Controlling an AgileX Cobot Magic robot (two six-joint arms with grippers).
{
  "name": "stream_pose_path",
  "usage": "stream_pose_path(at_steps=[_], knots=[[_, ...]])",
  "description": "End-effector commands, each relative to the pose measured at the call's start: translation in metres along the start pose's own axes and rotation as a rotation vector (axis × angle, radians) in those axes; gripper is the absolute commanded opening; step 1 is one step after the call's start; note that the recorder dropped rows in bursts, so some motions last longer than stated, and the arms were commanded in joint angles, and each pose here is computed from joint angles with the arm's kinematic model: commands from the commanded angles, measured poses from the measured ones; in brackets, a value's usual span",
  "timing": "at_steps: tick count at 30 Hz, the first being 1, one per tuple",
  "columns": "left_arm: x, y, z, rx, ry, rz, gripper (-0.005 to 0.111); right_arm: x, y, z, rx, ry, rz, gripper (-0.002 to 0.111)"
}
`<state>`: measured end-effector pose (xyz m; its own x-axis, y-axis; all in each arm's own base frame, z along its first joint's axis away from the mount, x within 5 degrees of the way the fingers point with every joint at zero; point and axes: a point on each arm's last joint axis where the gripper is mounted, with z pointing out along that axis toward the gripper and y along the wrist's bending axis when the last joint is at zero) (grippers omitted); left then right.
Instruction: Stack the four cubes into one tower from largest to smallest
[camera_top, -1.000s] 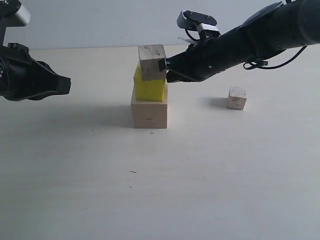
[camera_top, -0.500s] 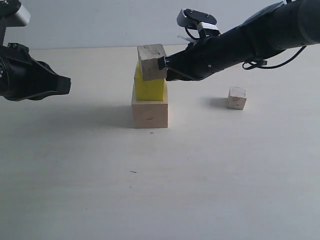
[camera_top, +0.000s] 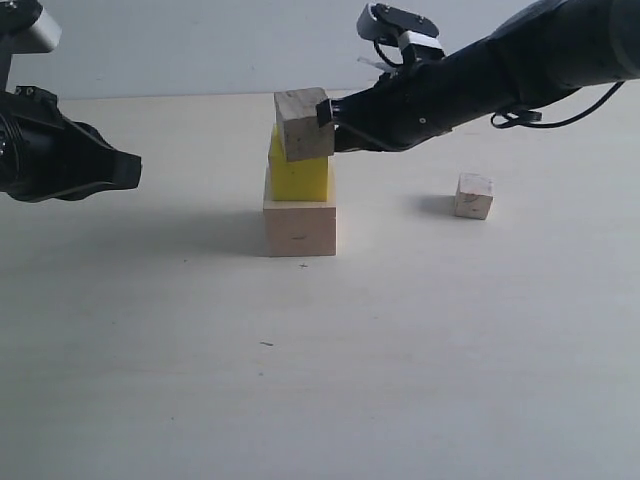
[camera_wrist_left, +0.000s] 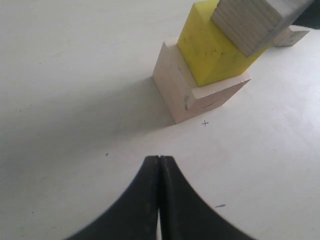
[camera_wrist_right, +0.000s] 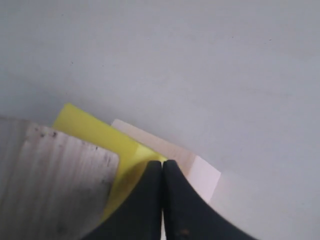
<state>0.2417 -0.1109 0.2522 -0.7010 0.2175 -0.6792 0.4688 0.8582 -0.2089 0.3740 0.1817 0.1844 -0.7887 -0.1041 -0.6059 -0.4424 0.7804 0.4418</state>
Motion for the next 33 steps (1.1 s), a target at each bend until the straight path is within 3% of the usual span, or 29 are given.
stream_pose_path(at_steps=[1, 4, 13, 20, 33], knots=[[-0.002, 0.001, 0.0, -0.005, -0.01, -0.004, 0.0, -0.011, 0.001, -0.024, 0.106, -0.018, -0.018, 0.0], [-0.002, 0.001, 0.0, -0.005, -0.01, -0.004, 0.0, -0.01, 0.003, -0.037, 0.16, 0.026, -0.001, 0.0], [-0.008, 0.004, 0.003, -0.028, -0.061, 0.024, 0.0, -0.016, 0.028, -0.073, 0.098, 0.038, 0.003, 0.0], [-0.028, -0.009, 0.011, 0.136, -0.095, 0.071, 0.0, -0.011, 0.033, -0.074, 0.063, 0.093, 0.014, 0.0], [-0.046, -0.008, 0.043, 0.216, -0.066, 0.152, 0.0, -0.011, 0.035, -0.069, 0.009, 0.087, 0.048, 0.0]])
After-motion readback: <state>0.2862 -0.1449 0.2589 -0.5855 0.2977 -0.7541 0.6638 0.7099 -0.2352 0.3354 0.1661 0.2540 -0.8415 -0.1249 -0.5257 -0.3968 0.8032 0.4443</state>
